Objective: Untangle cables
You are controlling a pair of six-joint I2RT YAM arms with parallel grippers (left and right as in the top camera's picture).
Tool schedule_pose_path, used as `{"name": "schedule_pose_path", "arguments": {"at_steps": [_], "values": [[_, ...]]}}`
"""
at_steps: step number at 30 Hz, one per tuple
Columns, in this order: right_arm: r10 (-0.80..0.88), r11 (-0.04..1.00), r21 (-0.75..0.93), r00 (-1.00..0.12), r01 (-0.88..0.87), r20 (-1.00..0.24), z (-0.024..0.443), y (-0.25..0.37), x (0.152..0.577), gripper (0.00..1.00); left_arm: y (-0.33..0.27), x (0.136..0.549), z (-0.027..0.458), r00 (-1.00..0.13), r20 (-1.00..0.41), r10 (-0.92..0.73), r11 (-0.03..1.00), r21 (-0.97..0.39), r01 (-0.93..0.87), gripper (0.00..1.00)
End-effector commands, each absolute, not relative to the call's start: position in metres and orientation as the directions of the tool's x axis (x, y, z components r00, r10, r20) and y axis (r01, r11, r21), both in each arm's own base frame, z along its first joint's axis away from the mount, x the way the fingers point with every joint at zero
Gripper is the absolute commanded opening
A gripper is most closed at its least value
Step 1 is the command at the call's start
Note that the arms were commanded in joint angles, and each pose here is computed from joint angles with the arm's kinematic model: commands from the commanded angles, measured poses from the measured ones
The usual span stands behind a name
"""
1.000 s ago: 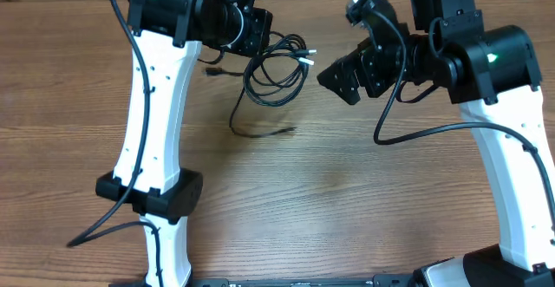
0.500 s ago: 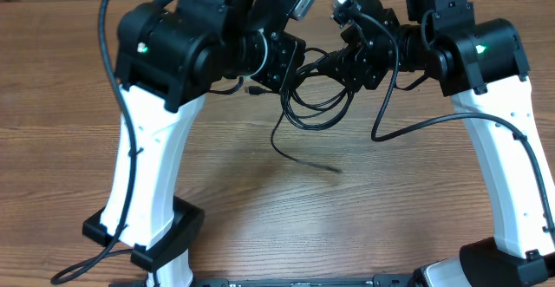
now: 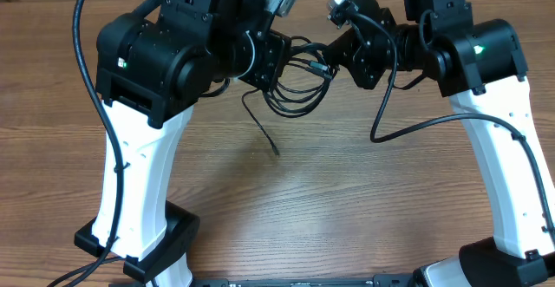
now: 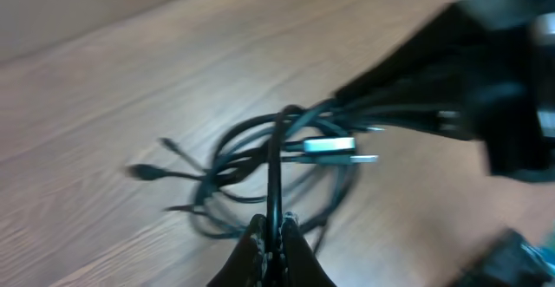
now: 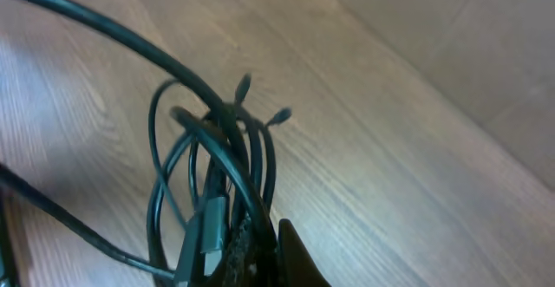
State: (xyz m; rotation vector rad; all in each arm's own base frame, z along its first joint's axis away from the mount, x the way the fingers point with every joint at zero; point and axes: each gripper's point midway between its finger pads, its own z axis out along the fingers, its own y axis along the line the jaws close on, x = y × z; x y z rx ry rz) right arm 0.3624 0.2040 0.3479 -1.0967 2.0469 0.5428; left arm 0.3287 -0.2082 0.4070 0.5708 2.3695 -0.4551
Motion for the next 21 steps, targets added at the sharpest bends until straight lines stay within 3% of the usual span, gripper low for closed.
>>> {"name": "schedule_pose_path", "arguments": {"at_steps": [1, 9, 21], "values": [[-0.467, 0.601, 0.053, -0.405, -0.797, -0.786, 0.352, 0.2, 0.375, 0.04, -0.167, 0.343, 0.422, -0.677, -0.709, 0.195, 0.934, -0.077, 0.35, 0.04], [-0.443, 0.577, 0.098, -0.411, -0.811, -0.797, 0.357, 0.205, 0.368, 0.04, -0.125, 0.385, 0.4, -0.734, -0.673, 0.092, 0.977, -0.081, 0.197, 0.04], [-0.408, 0.518, 0.11, -0.359, -0.848, -0.839, 0.388, 0.208, 0.335, 0.04, -0.11, 0.429, 0.36, -0.777, -0.626, 0.07, 0.994, -0.018, 0.103, 0.04]]}}
